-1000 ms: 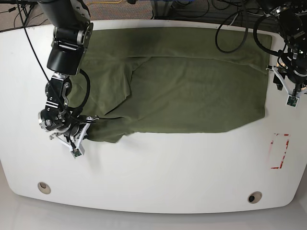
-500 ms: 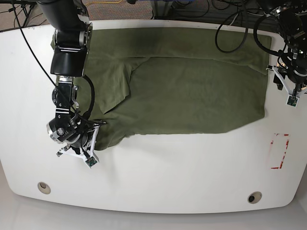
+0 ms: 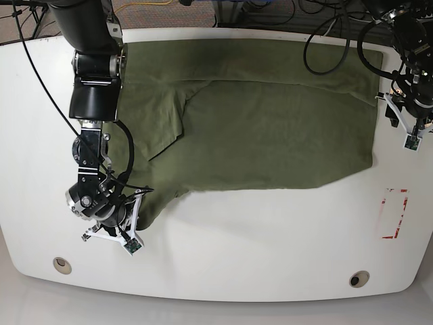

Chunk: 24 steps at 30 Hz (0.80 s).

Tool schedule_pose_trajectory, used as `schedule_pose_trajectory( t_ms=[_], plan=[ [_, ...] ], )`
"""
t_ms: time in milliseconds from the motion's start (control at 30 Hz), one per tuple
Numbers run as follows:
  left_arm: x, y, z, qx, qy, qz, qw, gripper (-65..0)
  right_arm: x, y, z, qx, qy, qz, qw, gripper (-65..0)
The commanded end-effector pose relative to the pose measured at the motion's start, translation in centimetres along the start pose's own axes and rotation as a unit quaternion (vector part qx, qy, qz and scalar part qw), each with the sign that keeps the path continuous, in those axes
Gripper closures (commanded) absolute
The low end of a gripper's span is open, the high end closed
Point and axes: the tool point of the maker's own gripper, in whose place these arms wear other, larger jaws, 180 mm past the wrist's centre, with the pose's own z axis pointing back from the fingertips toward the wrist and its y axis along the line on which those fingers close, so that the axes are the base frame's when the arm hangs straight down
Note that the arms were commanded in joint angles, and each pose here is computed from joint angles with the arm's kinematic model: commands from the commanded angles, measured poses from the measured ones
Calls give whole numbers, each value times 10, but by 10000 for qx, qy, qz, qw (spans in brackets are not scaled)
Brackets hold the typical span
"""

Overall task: Layout the t-shirt on the table in an organized manner, then fold the t-shirt properly
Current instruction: 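Grasp the sleeve with the right gripper and pull it outward, then hold the sleeve with the right gripper while the left gripper moves toward the hem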

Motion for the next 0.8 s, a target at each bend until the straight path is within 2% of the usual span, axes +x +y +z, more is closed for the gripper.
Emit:
schedule_pose_trajectory(
  t_ms=[0, 100, 300, 367, 633, 767],
  plan=[
    [9, 8, 4, 124, -156, -51, 9998, -325, 24, -18, 9, -206, -308, 28, 9993, -40],
    [9, 8, 4, 124, -156, -51, 9998, -325, 24, -18, 9, -206, -314, 12, 9993, -141],
    [9, 8, 4, 124, -156, -51, 9998, -325, 22, -19, 10, -227, -305, 0, 9993, -442],
    [9, 8, 4, 124, -156, -51, 9998, -325, 17, -25, 11, -281, -301, -141, 9991, -491],
    [9, 8, 4, 120, -150, -48, 9998, -325, -28, -50, 20, -527, -167, -980, 9937, -495],
    [9, 9, 4, 123, -157, -46, 9998, -325, -64, -49, 21, -554, 45, -1363, 9891, -495]
  ],
)
